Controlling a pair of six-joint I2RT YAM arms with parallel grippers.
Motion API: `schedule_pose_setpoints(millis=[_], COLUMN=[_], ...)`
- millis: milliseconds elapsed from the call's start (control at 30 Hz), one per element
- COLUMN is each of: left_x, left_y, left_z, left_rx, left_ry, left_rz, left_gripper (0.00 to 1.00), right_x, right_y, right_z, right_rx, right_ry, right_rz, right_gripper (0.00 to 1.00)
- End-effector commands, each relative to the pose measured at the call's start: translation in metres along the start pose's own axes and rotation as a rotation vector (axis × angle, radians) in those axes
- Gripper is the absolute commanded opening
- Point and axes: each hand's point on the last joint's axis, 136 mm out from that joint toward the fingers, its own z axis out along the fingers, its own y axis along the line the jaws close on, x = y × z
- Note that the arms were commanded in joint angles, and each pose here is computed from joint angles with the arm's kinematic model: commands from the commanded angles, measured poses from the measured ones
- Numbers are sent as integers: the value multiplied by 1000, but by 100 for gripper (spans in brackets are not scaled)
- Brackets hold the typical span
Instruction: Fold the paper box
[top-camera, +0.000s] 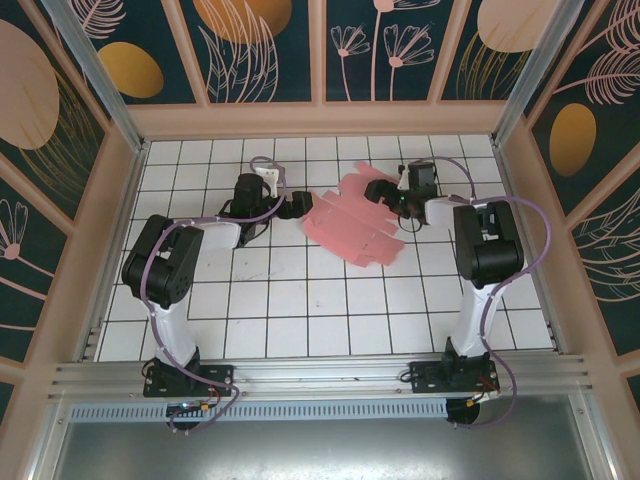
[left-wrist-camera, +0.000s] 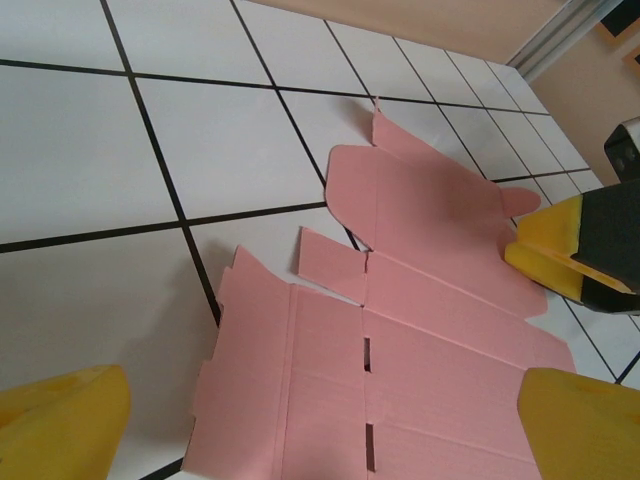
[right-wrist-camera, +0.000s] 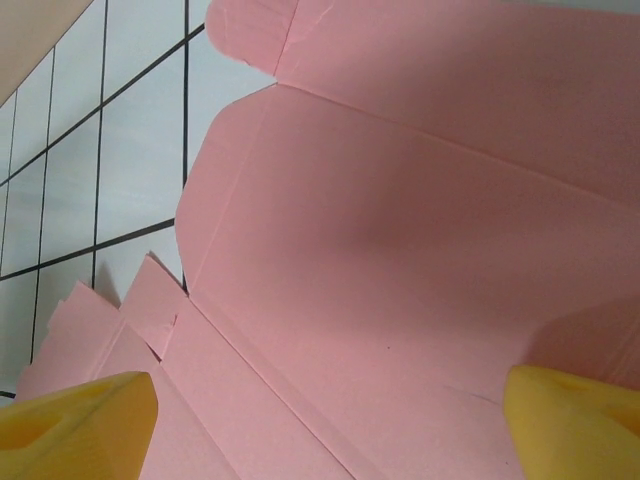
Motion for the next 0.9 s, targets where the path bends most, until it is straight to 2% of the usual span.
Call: schedule_pose_setpoints(millis=[0, 200, 300, 433, 500, 633, 800, 867], left_x=[-3, -7, -17, -20, -18, -3, 21, 30], left_y=[2, 0, -7, -15, -14, -8, 0, 8], left_z=[-5, -3, 4, 29, 41, 63, 81, 88], left_rx=[-26, -23, 4, 51, 59, 79, 77, 44], left_ry=[-6, 0, 15, 105, 138, 241, 339, 383], left_rz=[-4, 22, 57, 74, 74, 38, -38, -118], left_gripper=[99, 99, 99, 96, 89, 81, 76, 74], right_x=[20, 36, 26, 23, 30, 60, 116, 136], right_y=[1, 9, 17, 38, 48, 69, 87, 88], right_z=[6, -10, -30, -59, -68, -79, -84, -84], right_rx=[26, -2, -2, -48, -45, -60, -128, -136], right_ry=[45, 45, -52, -159, -182, -169, -71, -29], right_rz=[3, -1, -32, -61, -90, -141, -95, -70], right_gripper=[89, 88, 89, 93, 93, 93, 93, 93])
